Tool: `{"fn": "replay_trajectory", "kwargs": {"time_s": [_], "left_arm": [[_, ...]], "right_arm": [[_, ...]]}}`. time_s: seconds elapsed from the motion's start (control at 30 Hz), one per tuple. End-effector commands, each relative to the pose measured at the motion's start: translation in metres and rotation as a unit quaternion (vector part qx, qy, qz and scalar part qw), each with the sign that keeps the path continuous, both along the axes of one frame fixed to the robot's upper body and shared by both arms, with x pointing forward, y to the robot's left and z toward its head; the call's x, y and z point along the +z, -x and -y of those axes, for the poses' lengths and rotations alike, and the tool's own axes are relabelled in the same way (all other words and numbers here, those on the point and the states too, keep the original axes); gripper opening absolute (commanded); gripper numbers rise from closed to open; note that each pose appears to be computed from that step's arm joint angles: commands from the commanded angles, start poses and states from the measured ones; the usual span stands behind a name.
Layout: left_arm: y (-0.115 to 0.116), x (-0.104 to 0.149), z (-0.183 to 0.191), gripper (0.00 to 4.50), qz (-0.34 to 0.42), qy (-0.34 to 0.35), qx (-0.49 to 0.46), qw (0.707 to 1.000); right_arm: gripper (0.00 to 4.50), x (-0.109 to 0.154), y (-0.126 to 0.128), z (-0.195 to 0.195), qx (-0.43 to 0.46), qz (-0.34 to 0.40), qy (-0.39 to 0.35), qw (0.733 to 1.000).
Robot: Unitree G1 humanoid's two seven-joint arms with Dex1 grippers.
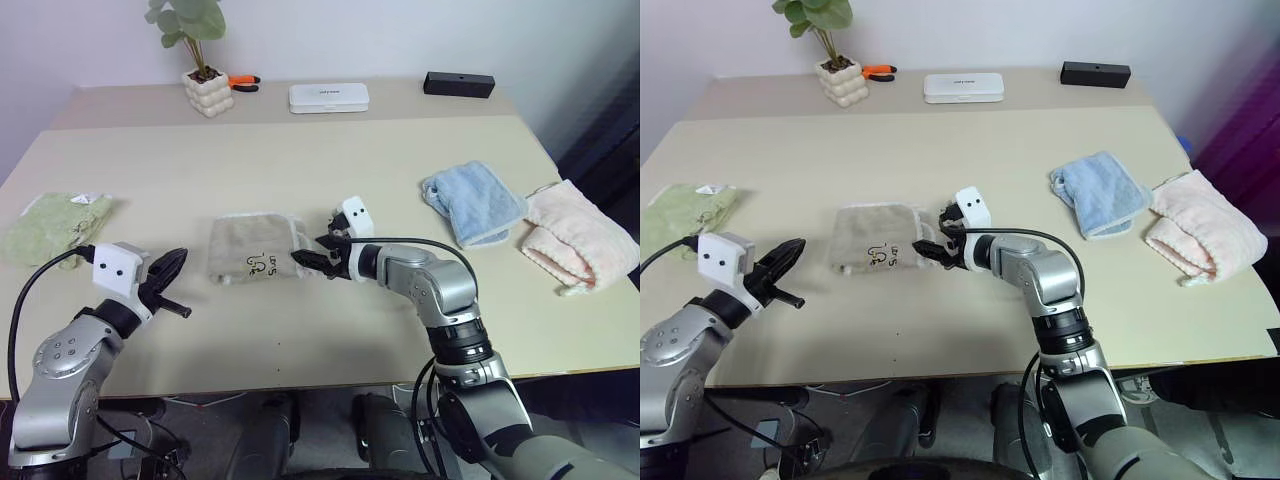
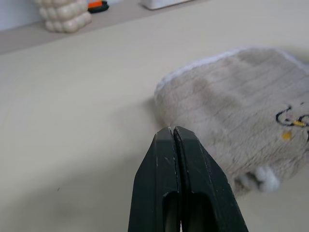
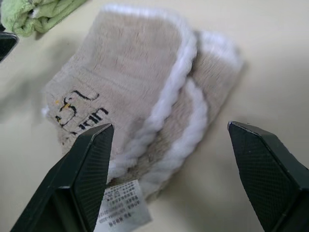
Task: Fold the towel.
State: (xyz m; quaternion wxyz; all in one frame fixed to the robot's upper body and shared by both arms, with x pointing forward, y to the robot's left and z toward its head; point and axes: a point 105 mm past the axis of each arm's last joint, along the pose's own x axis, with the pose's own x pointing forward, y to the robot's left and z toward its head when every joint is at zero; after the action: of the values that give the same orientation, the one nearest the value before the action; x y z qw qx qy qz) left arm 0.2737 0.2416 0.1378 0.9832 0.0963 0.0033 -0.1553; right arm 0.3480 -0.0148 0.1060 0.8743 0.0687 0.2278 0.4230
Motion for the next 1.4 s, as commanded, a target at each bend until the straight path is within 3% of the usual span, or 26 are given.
{"fn": "replay_trajectory", "kwargs": {"time_s": [0.03,0.13,0.23,0.4,0.43,0.57,0.67,0.83,1.0,1.1,1.27,1.4], "left_arm": [[0.002,0.012,0.011,0.00,0.023,0.002,-0.016,1.000],[0.002,0.011,0.015,0.00,0.019,0.008,-0.027,0.999],[0.004,0.011,0.021,0.00,0.014,0.015,-0.041,0.999],[0.006,0.012,0.024,0.00,0.013,0.025,-0.045,0.999],[0.006,0.012,0.024,0.00,0.012,0.025,-0.045,0.999],[0.006,0.010,0.029,0.00,0.012,0.025,-0.049,0.998],[0.004,0.013,0.032,0.00,0.019,0.032,-0.050,0.998],[-0.004,0.013,0.046,0.00,0.022,0.044,-0.070,0.996],[-0.015,0.013,0.060,0.00,0.025,0.050,-0.094,0.994],[-0.021,0.015,0.070,0.00,0.029,0.052,-0.112,0.992],[-0.028,0.018,0.080,0.00,0.033,0.053,-0.136,0.989],[-0.031,0.023,0.080,0.00,0.040,0.059,-0.144,0.987]], "right_arm": [[3.81,0.009,-0.002,-0.016,0.011,-0.009,-0.020,1.000],[3.81,0.009,-0.003,-0.026,0.021,-0.015,-0.027,0.999],[3.00,0.012,-0.005,-0.032,0.024,-0.014,-0.038,0.999],[0.39,0.026,-0.004,-0.038,0.033,-0.011,-0.072,0.997],[0.06,0.028,-0.004,-0.037,0.033,-0.009,-0.075,0.997],[0.06,0.043,-0.013,-0.026,0.008,0.032,-0.085,0.996],[0.06,0.077,-0.038,0.012,-0.079,0.111,-0.097,0.986],[0.06,0.128,-0.071,0.106,-0.254,0.188,-0.128,0.940],[0.06,0.149,-0.078,0.168,-0.357,0.202,-0.161,0.898],[0.06,0.146,-0.076,0.204,-0.421,0.174,-0.183,0.871],[0.06,0.099,-0.049,0.263,-0.537,0.074,-0.192,0.818],[0.06,0.069,-0.028,0.277,-0.568,0.039,-0.154,0.807]]}}
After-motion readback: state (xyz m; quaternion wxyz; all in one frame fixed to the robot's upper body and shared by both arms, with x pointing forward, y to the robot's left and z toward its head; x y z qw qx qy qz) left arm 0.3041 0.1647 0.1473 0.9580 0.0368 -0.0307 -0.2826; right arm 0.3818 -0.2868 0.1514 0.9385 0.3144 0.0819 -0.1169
